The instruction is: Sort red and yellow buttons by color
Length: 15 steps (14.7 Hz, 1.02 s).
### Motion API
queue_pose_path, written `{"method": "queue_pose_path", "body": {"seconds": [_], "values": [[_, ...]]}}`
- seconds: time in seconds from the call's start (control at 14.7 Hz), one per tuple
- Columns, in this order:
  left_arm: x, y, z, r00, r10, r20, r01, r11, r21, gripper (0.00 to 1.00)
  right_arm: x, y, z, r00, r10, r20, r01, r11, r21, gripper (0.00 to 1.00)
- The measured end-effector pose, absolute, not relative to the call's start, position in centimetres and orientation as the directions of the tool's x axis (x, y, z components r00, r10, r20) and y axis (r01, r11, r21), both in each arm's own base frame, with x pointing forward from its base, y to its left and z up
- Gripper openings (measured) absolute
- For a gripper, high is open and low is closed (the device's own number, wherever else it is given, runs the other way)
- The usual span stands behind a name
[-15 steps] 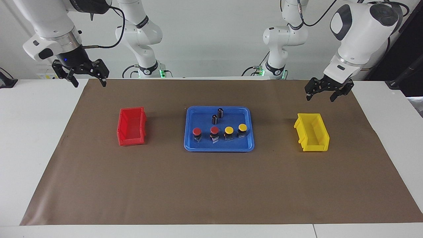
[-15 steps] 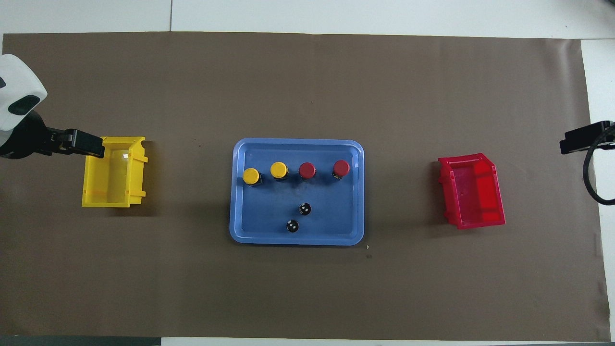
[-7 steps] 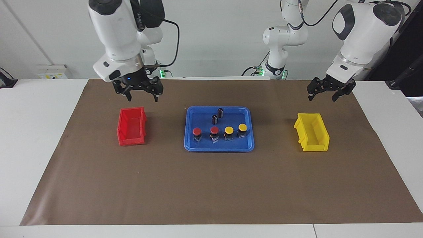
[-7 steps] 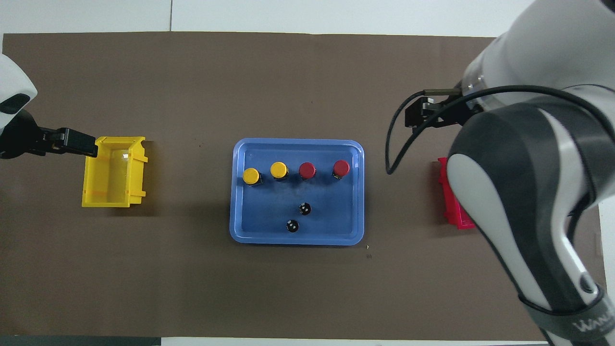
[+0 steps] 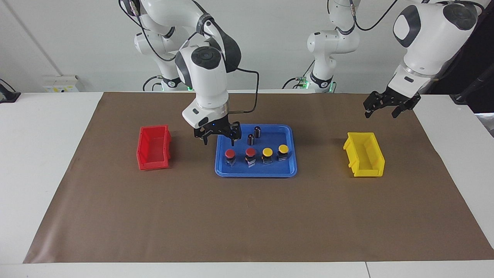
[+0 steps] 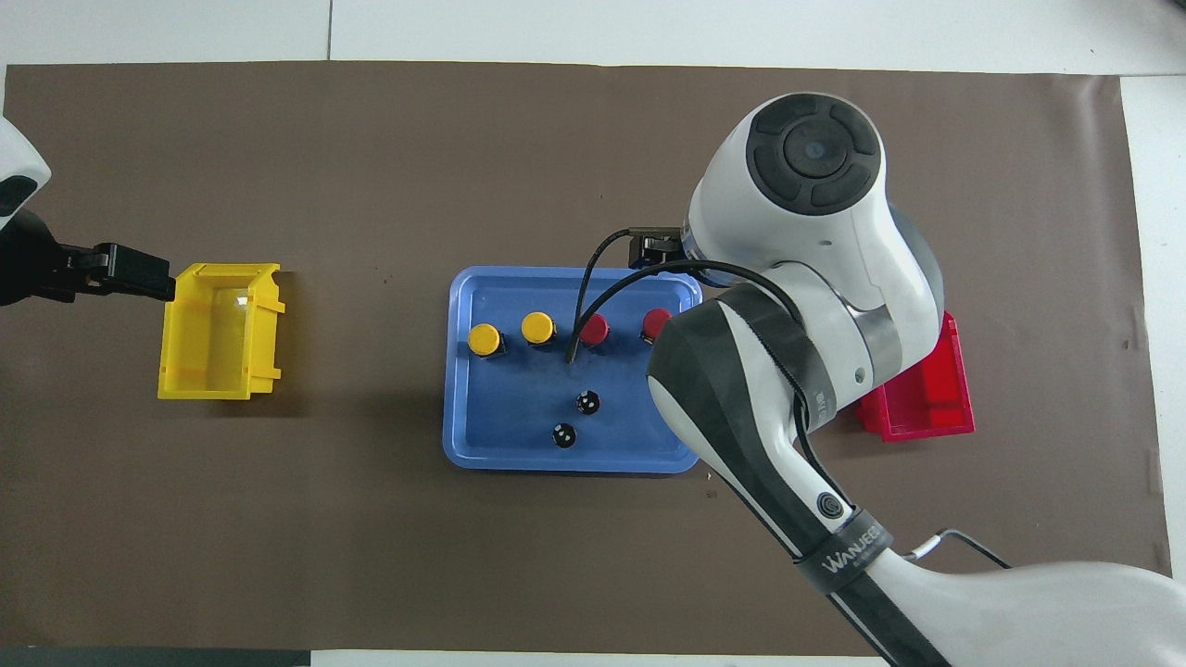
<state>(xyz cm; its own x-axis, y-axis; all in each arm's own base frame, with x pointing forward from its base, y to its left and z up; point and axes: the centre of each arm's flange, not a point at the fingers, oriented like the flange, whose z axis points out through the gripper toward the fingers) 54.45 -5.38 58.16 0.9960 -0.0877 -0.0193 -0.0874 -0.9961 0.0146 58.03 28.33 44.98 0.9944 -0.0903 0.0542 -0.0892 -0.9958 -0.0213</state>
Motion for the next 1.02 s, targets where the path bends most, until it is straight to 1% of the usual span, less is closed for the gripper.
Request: {"method": "queue_pose_path", "body": {"seconds": [0.14, 0.34, 0.48, 0.54, 0.75, 0.82, 0.89, 0.95, 1.02], "values": [[54.4, -5.4, 58.2, 0.996, -0.087, -0.019, -0.086, -0.996, 0.015, 1.0, 57.2, 28.6, 42.2, 0.993, -0.099, 0.057, -0.098, -0.995, -0.026, 1.0], [54.5, -5.3, 58.1, 0.996, -0.083, -0.02, -0.083, -0.996, 0.015, 1.0, 56.2, 29.4, 40.4, 0.994, -0.1, 0.041, -0.099, -0.995, -0.019, 1.0], [54.5, -4.8, 57.8, 0.997, -0.074, -0.022, -0.073, -0.997, 0.014, 1.0, 56.0, 29.8, 39.5, 0.994, -0.097, 0.04, -0.096, -0.995, -0.021, 0.98], [54.5, -4.6, 57.6, 0.997, -0.069, -0.024, -0.069, -0.998, 0.014, 1.0, 55.9, 30.1, 38.9, 0.995, -0.093, 0.04, -0.092, -0.996, -0.024, 0.94], [54.5, -4.1, 57.5, 0.998, -0.061, -0.018, -0.061, -0.998, 0.014, 1.0, 55.6, 31.1, 36.9, 0.997, -0.077, 0.02, -0.076, -0.997, -0.018, 0.92], [54.6, -3.8, 57.6, 0.998, -0.055, -0.009, -0.055, -0.998, 0.014, 1.0, 55.6, 31.2, 36.5, 0.997, -0.076, 0.017, -0.076, -0.997, -0.018, 0.89], [54.7, -3.5, 57.6, 0.999, -0.05, -0.006, -0.05, -0.999, 0.014, 1.0, 55.7, 31.2, 36.4, 0.997, -0.077, 0.017, -0.076, -0.997, -0.018, 0.89], [54.7, -3.3, 57.6, 0.999, -0.045, -0.005, -0.045, -0.999, 0.014, 1.0, 55.7, 31.2, 36.4, 0.997, -0.077, 0.018, -0.076, -0.997, -0.019, 0.85], [54.7, -3.2, 57.6, 0.999, -0.044, -0.005, -0.044, -0.999, 0.014, 1.0, 55.7, 31.2, 36.4, 0.997, -0.077, 0.019, -0.076, -0.997, -0.019, 0.85]]}}
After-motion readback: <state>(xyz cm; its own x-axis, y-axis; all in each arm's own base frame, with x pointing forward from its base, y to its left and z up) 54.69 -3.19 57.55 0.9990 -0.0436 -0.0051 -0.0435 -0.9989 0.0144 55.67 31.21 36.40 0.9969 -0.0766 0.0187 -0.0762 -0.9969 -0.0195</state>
